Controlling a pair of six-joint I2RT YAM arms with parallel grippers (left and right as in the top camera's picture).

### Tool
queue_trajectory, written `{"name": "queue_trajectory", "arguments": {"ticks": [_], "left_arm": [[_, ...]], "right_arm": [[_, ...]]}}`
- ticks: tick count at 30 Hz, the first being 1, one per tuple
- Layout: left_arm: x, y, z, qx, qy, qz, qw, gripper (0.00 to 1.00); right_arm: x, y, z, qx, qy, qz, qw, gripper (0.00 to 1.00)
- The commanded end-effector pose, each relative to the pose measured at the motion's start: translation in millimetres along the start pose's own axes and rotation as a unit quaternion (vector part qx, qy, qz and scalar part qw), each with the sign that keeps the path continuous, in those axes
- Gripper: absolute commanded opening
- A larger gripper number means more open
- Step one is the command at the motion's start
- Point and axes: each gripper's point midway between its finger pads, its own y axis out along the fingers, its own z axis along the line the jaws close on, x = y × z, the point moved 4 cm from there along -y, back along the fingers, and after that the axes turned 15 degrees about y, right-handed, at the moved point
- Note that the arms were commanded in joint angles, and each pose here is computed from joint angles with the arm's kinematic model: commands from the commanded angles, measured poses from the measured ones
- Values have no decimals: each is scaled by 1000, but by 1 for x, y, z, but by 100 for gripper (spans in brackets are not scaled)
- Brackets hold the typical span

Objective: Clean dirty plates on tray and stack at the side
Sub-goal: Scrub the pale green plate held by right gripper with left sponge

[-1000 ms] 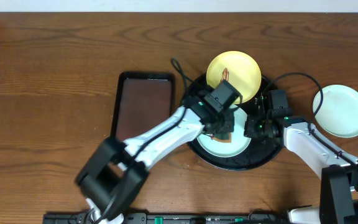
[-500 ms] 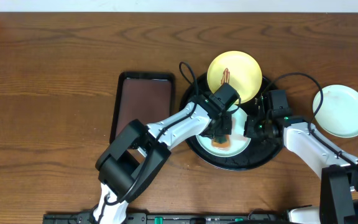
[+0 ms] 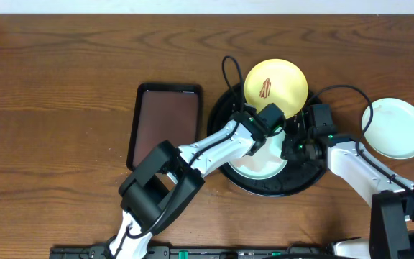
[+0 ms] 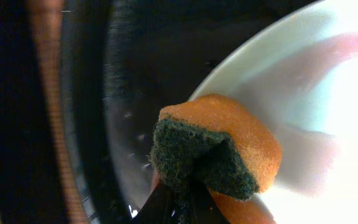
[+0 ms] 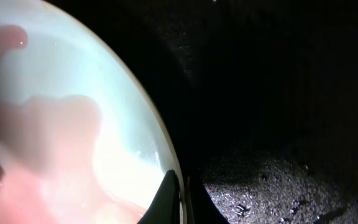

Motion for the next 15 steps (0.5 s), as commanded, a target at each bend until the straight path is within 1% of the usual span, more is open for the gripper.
{"name": "queue_trajectory", "arguments": {"ticks": [1, 7, 11, 13, 15], "left_arm": [[10, -1, 53, 141, 10, -4, 990, 7], [30, -34, 62, 136, -3, -18, 991, 7], [31, -61, 78, 132, -42, -30, 990, 7], [28, -73, 87, 112, -59, -27, 992, 7], [22, -86, 100, 76, -81, -18, 994, 8]], "right_arm": [[0, 6, -29, -83, 10, -22, 996, 1], [-1, 6, -30, -85, 10, -19, 996, 1], [-1, 6, -30, -85, 8, -19, 996, 1], [0, 6, -30, -85, -3, -19, 996, 1], [0, 6, -29, -84, -13, -19, 996, 1]]}}
